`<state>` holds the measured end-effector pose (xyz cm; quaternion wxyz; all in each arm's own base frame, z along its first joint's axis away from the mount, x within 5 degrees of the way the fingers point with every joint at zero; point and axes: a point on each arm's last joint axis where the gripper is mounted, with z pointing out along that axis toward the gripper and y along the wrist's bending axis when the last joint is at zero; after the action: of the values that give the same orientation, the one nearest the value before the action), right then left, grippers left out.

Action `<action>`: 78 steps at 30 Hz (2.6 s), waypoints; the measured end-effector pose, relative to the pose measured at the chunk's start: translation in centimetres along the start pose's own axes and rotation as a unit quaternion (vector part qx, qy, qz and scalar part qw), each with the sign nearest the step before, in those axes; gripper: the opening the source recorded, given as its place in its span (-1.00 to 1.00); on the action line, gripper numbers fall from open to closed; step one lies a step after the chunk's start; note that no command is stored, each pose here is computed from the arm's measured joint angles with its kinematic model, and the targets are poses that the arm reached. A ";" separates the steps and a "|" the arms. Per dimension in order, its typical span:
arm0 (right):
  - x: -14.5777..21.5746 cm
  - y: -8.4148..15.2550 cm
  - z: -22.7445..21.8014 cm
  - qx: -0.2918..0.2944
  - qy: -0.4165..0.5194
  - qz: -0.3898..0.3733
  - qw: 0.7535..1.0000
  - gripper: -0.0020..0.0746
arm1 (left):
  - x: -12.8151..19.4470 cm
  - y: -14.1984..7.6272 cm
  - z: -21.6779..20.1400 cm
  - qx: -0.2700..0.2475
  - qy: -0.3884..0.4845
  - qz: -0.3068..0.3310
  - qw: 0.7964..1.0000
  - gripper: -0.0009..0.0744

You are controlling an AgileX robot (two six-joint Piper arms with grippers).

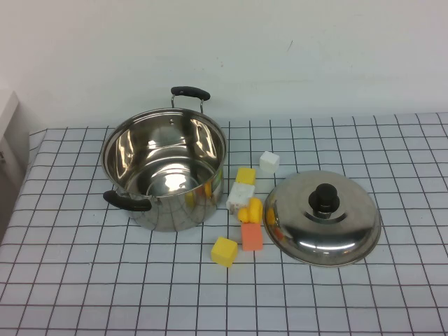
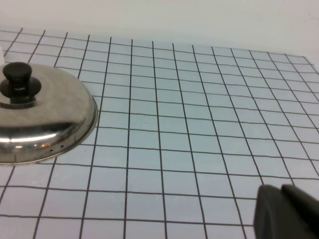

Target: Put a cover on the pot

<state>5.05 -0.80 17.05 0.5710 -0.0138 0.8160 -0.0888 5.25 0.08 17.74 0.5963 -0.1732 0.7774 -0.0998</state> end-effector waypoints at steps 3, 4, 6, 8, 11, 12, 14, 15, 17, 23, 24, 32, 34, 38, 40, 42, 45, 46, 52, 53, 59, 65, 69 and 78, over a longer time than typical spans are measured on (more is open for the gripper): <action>0.0 0.0 0.0 0.000 0.000 0.000 1.000 -0.95 | 0.0 0.0 0.0 0.000 0.000 0.000 1.000 -0.98; 0.0 0.0 0.0 0.000 0.000 0.000 1.000 -0.95 | 0.0 0.0 0.0 0.000 0.000 0.000 1.000 -0.98; 0.0 0.0 0.0 0.000 0.000 0.000 1.000 -0.95 | 0.0 0.0 0.0 0.000 0.000 0.000 1.000 -0.98; 0.0 0.0 0.0 0.000 0.000 0.000 1.000 -0.95 | 0.0 0.0 0.0 0.000 0.000 -0.001 1.000 -0.98; 0.0 0.0 0.0 0.000 0.000 0.000 1.000 -0.95 | 0.0 0.0 0.0 0.000 0.000 -0.002 1.000 -0.98; 0.0 0.0 0.0 0.000 0.000 0.000 1.000 -0.95 | 0.0 0.0 0.0 0.000 0.000 -0.002 1.000 -0.98; 0.0 0.0 0.0 0.000 0.000 0.000 1.000 -0.95 | 0.0 0.0 0.0 0.000 0.000 -0.002 1.000 -0.98; 0.0 0.0 0.0 0.000 0.000 0.000 1.000 -0.95 | 0.0 0.0 0.0 0.000 0.000 -0.002 1.000 -0.98; 0.0 0.0 0.0 0.000 0.000 0.000 1.000 -0.95 | 0.0 0.0 0.0 0.000 0.000 -0.002 1.000 -0.98; 0.0 0.0 0.0 0.000 0.000 0.000 1.000 -0.95 | 0.0 0.0 0.0 0.000 0.000 -0.002 1.000 -0.98; 0.0 0.0 0.0 0.000 0.000 0.000 1.000 -0.95 | 0.0 0.0 0.0 0.000 0.000 -0.002 1.000 -0.98; 0.0 0.0 0.0 0.000 0.000 0.000 1.000 -0.95 | 0.0 0.0 0.0 0.000 0.000 -0.002 1.000 -0.98; 0.0 0.0 0.0 0.000 0.000 0.000 1.000 -0.95 | 0.0 0.0 0.0 0.000 0.000 -0.002 1.000 -0.98; 0.0 0.0 0.0 0.000 0.000 0.000 1.000 -0.95 | 0.0 0.0 0.0 0.000 0.000 -0.002 1.000 -0.98; 0.0 0.0 0.0 0.000 0.000 0.000 1.000 -0.95 | 0.0 0.0 0.0 0.000 0.000 -0.002 1.000 -0.98; 0.0 0.0 0.0 0.000 0.000 0.000 1.000 -0.95 | 0.0 0.0 0.0 0.000 0.000 -0.002 1.000 -0.98; 0.0 -0.1 0.0 0.004 0.000 -0.009 1.000 -0.95 | 0.0 0.0 0.0 0.000 0.000 -0.002 1.000 -0.98; 0.0 -0.1 0.0 0.006 0.001 -0.014 1.000 -0.95 | 0.0 0.0 0.0 0.000 0.000 -0.002 1.000 -0.98; 0.0 -0.2 0.0 0.009 0.001 -0.021 1.000 -0.95 | 0.0 0.0 0.0 0.000 0.000 -0.002 1.000 -0.98; 0.0 -0.2 0.0 0.009 0.001 -0.021 1.000 -0.95 | 0.0 0.0 0.0 0.000 0.000 -0.002 1.000 -0.98; 0.0 -0.2 0.0 0.010 0.001 -0.021 1.000 -0.95 | 0.0 0.0 0.0 0.000 0.000 0.000 1.000 -0.98; -0.1 0.3 0.0 -0.015 -0.003 0.034 0.999 -0.95 | 0.0 0.0 0.0 0.000 0.000 0.000 1.000 -0.98; -0.3 1.1 -0.1 -0.065 -0.008 0.147 0.987 -0.95 | 0.0 0.0 0.0 0.000 0.000 0.000 1.000 -0.98; -1.7 2.8 -0.5 -0.183 -0.027 0.437 0.880 -0.95 | 0.0 0.0 0.0 0.000 0.000 0.000 1.000 -0.98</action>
<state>5.38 2.19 18.32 0.5611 0.2376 0.7248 0.3216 5.25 0.08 17.74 0.5963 -0.1735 0.7774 -0.1000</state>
